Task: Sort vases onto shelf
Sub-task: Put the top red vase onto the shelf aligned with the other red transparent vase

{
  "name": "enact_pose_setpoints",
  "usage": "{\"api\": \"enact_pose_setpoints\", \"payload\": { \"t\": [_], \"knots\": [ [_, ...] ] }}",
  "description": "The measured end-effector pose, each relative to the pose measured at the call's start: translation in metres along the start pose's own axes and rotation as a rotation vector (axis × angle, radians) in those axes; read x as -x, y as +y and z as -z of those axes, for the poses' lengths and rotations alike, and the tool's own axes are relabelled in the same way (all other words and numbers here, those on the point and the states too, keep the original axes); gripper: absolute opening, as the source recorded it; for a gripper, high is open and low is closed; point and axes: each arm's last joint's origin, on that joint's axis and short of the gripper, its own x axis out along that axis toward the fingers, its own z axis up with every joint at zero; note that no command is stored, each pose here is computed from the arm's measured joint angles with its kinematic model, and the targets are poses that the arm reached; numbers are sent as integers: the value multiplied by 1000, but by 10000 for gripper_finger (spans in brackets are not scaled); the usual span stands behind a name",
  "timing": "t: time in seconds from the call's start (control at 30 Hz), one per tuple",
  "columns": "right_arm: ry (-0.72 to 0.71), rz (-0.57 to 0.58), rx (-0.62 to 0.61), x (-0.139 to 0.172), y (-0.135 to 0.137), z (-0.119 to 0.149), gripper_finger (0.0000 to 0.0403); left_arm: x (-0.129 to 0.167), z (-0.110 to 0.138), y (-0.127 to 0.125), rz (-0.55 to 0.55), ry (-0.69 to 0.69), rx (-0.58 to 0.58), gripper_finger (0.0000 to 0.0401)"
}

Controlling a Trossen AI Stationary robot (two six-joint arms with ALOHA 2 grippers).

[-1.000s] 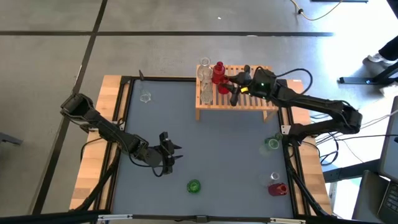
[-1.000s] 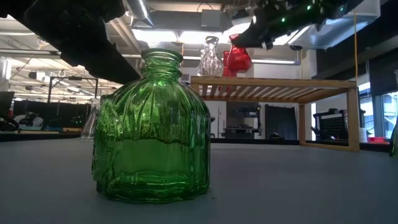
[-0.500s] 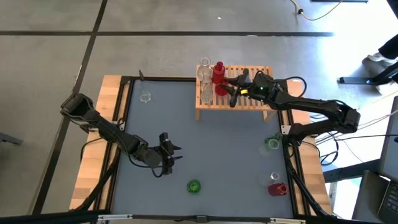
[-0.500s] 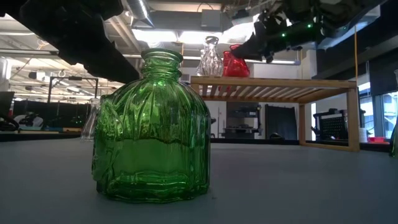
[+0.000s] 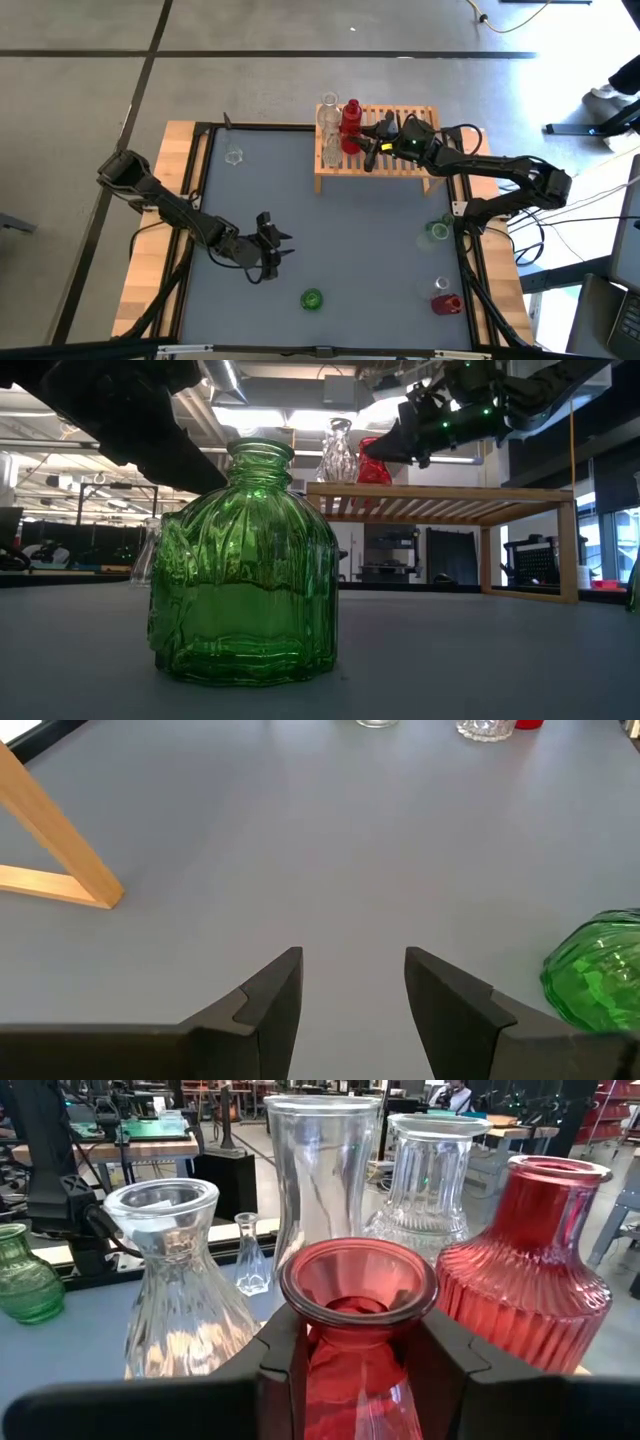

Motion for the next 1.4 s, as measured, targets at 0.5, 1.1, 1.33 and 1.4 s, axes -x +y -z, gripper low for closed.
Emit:
{"api": "enact_pose_setpoints", "payload": {
  "t": [0.5,1.1,1.33,1.4],
  "knots": [
    [4,34,2,0,-1,0,108,0,0,0,3,1,0,170],
    [-9,38,12,1,-1,-7,232,0,0,0,3,2,-1,170],
    [48,45,47,16,-2,-38,232,0,0,0,3,2,1,170],
    [85,55,68,25,-2,-49,231,0,0,0,12,5,7,170]
  ]
}}
